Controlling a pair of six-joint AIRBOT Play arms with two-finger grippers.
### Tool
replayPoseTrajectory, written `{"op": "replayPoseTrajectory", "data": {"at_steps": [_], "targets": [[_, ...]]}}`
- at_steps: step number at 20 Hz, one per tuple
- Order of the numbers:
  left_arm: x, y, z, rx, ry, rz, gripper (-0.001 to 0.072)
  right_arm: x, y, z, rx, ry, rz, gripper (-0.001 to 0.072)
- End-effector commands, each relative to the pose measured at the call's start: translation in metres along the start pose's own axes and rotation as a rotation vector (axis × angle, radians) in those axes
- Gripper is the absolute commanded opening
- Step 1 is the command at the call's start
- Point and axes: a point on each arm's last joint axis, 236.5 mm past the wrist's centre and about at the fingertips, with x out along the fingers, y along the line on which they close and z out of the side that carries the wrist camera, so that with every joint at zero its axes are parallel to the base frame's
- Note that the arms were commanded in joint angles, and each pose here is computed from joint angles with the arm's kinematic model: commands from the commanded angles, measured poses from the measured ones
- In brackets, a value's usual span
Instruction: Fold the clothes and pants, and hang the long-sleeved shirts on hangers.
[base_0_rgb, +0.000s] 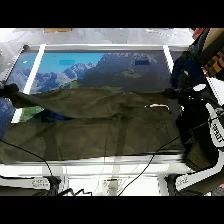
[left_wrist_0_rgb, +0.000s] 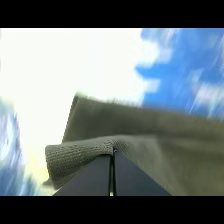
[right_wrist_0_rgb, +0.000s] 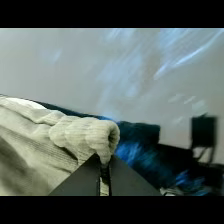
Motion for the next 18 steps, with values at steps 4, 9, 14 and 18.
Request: {"op": "replayPoseTrajectory", "data": {"at_steps": [4, 9, 14, 18], "targets": [[-0.04, -0.039, 0.126, -0.108, -0.443, -0.038, 0.0013, -0.012, -0.015, 0.033, 0.049, -0.097, -0.094, 0.0026], [-0.038, -0.021, 0.078, 0.097, -0.182, 0.042, 0.0013, -0.014, -0.017, 0.039, 0.042, -0.12, -0.107, 0.0026], [0.013, 0.046, -0.092, 0.066, 0.413, 0.119, 0.0017, -0.014, -0.018, 0.04, 0.042, -0.127, -0.109, 0.0026], [0.042, 0.055, -0.165, 0.034, 0.623, 0.104, 0.0018, -0.014, -0.02, 0.04, 0.029, -0.122, -0.121, 0.0026]]}}
